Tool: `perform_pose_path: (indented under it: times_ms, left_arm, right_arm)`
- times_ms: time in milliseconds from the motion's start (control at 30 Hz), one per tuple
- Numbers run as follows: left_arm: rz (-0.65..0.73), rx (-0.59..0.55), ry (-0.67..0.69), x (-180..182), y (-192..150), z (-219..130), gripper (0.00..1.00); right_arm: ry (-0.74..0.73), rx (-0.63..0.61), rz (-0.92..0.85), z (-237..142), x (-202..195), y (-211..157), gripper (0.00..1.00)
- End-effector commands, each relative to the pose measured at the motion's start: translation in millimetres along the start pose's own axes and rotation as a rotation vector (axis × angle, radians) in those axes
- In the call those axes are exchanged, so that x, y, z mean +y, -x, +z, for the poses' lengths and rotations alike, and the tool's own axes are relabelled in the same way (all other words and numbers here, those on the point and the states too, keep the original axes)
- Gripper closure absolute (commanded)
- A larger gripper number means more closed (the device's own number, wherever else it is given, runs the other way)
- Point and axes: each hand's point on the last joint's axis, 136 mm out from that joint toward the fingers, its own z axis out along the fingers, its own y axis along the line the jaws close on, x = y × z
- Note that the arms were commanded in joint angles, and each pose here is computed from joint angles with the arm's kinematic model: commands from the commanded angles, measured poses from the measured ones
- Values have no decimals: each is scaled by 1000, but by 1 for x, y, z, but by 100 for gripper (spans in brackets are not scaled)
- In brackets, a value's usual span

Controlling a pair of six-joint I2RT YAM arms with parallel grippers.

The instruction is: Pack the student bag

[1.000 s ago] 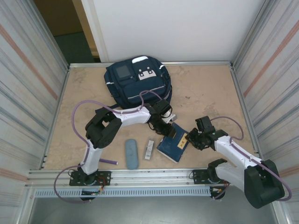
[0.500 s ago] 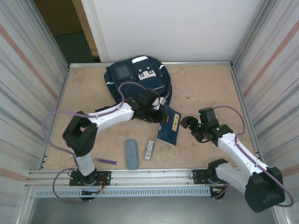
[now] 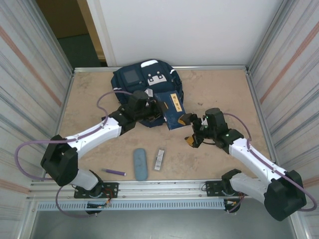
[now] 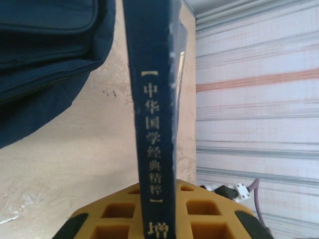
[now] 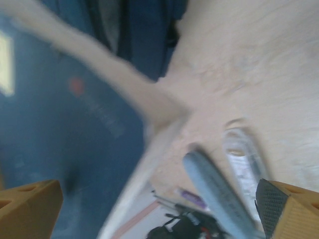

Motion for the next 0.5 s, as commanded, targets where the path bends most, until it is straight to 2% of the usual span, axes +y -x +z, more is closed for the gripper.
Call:
perform_pose_path:
  times_ms: [0, 100, 200, 267, 333, 400, 433, 467]
  left_arm:
    - [-159, -50, -138, -27, 12, -10, 100]
    - [-257, -5, -217, -33, 4, -7, 100]
    - [-321, 17, -268, -36, -2, -6, 100]
    - [-333, 32, -241, -31, -6, -5, 100]
    - [-344, 39, -199, -20, -10, -4, 100]
    - [-353, 41, -183, -12, -12, -3, 98]
    - [-343, 39, -177, -9, -13, -4, 95]
    - [-326, 38, -170, -6, -13, -5, 90]
  right_arm:
    - [133, 2, 91, -4, 38, -5, 1]
    - [175, -62, 144, -3, 41, 9, 0]
    - [223, -117, 160, -4, 46, 19, 14]
    - [237, -161, 154, -7, 48, 25, 36]
    - [302, -214, 102, -22, 62, 29, 63]
    - [300, -268, 77, -33, 66, 32, 87]
    - [300, -293, 62, -39, 68, 34, 97]
    - [303, -307, 54, -43, 70, 34, 100]
